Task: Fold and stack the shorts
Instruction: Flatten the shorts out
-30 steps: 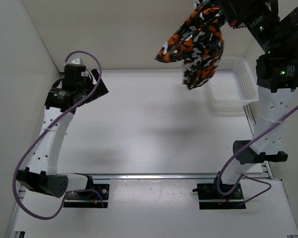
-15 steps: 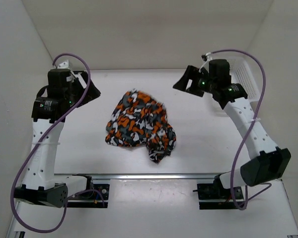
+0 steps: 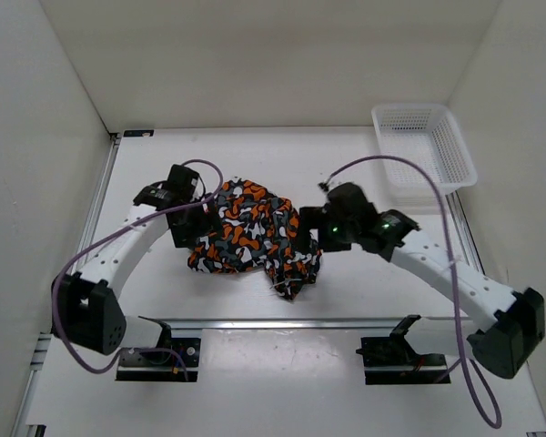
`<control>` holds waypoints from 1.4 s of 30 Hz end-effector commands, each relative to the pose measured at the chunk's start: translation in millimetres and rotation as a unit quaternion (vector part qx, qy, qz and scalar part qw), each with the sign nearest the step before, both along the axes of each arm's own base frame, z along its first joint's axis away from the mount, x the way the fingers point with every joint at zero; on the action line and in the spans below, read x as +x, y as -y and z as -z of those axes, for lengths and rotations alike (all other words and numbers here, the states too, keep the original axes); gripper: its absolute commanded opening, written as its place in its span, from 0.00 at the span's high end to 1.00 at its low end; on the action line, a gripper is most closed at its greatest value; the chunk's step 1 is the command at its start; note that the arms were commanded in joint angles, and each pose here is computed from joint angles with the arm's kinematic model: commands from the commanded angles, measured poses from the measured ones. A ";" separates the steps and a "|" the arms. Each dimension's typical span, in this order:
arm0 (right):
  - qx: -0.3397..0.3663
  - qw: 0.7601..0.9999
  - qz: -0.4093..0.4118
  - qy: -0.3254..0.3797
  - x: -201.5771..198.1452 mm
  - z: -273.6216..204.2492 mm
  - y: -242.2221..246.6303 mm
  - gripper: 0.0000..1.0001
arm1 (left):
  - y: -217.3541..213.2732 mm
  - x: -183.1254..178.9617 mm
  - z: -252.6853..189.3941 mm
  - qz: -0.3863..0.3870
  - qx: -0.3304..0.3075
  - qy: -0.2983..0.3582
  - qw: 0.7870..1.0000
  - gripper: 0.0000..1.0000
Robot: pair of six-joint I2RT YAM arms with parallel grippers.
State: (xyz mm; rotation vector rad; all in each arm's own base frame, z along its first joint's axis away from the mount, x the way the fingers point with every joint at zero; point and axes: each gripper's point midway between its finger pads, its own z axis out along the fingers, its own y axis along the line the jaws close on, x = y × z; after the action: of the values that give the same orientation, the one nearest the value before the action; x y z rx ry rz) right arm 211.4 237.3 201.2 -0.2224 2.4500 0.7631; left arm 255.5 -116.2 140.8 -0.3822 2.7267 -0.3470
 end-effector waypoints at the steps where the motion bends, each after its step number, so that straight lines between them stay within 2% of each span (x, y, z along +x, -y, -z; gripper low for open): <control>1: -0.058 0.998 -0.003 -0.018 -10.5 37.3 -15.4 0.06 | 11.3 22.6 12.0 -0.008 -0.007 0.011 1.000 0.11; 4: -0.096 0.994 -0.024 -0.039 -17.5 65.9 -28.1 0.05 | 11.2 24.5 42.7 0.001 0.013 -0.034 0.999 0.16; 6: -0.108 0.993 -0.022 -0.038 -12.2 77.8 -34.1 0.07 | 12.4 28.2 61.4 0.001 0.020 -0.056 0.998 0.11; 7: -0.112 0.993 -0.023 -0.041 -11.7 84.4 -34.8 0.09 | 14.0 26.5 67.3 0.008 0.019 -0.068 0.997 0.05; 8: -0.109 0.993 -0.023 -0.039 -7.3 88.3 -40.1 0.13 | 15.2 24.9 81.3 0.009 0.020 -0.086 0.996 0.05; 10: -0.093 0.994 -0.035 -0.044 -5.2 90.1 -48.0 0.37 | 28.1 25.8 88.5 0.023 -0.003 -0.096 0.995 0.07; 11: -0.084 0.995 -0.038 -0.048 0.2 90.6 -48.1 0.49 | 31.3 28.4 95.1 0.030 -0.006 -0.103 0.994 0.19; 12: -0.070 0.995 -0.051 -0.046 1.8 87.3 -57.3 0.79 | 33.2 30.5 96.7 0.037 -0.007 -0.106 0.994 0.41; 13: -0.062 0.995 -0.056 -0.045 4.6 82.3 -58.8 0.91 | 38.1 33.0 94.8 0.041 -0.018 -0.107 0.993 0.68; 14: -0.056 0.996 -0.065 -0.026 10.4 70.6 -63.9 1.00 | 41.1 36.2 90.6 0.050 -0.024 -0.100 0.993 0.88; 17: -0.059 0.996 -0.064 0.010 20.5 40.8 -54.6 1.00 | 41.4 44.1 65.8 0.049 -0.023 -0.082 0.995 0.90; 20: -0.062 0.993 -0.056 0.079 33.6 -16.0 -36.6 1.00 | 35.0 60.8 6.4 0.038 -0.011 -0.011 0.999 0.90; 21: -0.065 0.990 -0.067 0.108 33.9 -41.6 -31.9 1.00 | 31.6 61.7 -30.5 0.034 -0.012 0.023 0.999 0.90; 24: -0.049 0.977 -0.085 0.189 26.5 -104.7 -16.5 1.00 | 24.5 58.2 -88.7 0.026 -0.017 0.088 0.996 0.90; 25: -0.040 0.973 -0.091 0.210 18.0 -122.3 -5.8 1.00 | 21.8 50.3 -126.0 0.026 -0.030 0.130 0.991 0.90; 28: -0.020 0.955 -0.122 0.271 -5.9 -165.8 12.5 1.00 | 7.9 24.3 -183.6 0.016 -0.041 0.201 0.979 0.90; 32: -0.011 0.948 -0.106 0.300 -26.9 -194.4 40.4 1.00 | -14.2 -13.4 -244.5 -0.003 -0.046 0.281 0.959 0.90; 36: -0.019 0.949 -0.047 0.311 -17.8 -205.4 56.3 1.00 | -14.1 -12.0 -261.4 0.000 -0.051 0.305 0.951 0.90; 40: -0.109 0.944 0.030 0.308 38.5 -183.2 61.7 1.00 | -5.7 49.0 -244.1 -0.007 -0.020 0.298 0.954 0.90; 41: -0.126 0.941 0.034 0.313 52.5 -177.9 60.3 1.00 | -1.3 84.0 -230.2 -0.007 -0.013 0.293 0.956 0.90; 42: -0.129 0.941 0.037 0.312 77.1 -170.5 47.2 1.00 | -0.4 102.2 -216.1 0.003 -0.003 0.282 0.959 0.90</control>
State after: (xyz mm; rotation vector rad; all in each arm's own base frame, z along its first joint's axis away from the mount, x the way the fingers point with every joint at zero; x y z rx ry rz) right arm 228.9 184.3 395.0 -0.4474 1.9001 0.4607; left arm 278.5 -108.1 423.3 -0.2397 2.0160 -0.5214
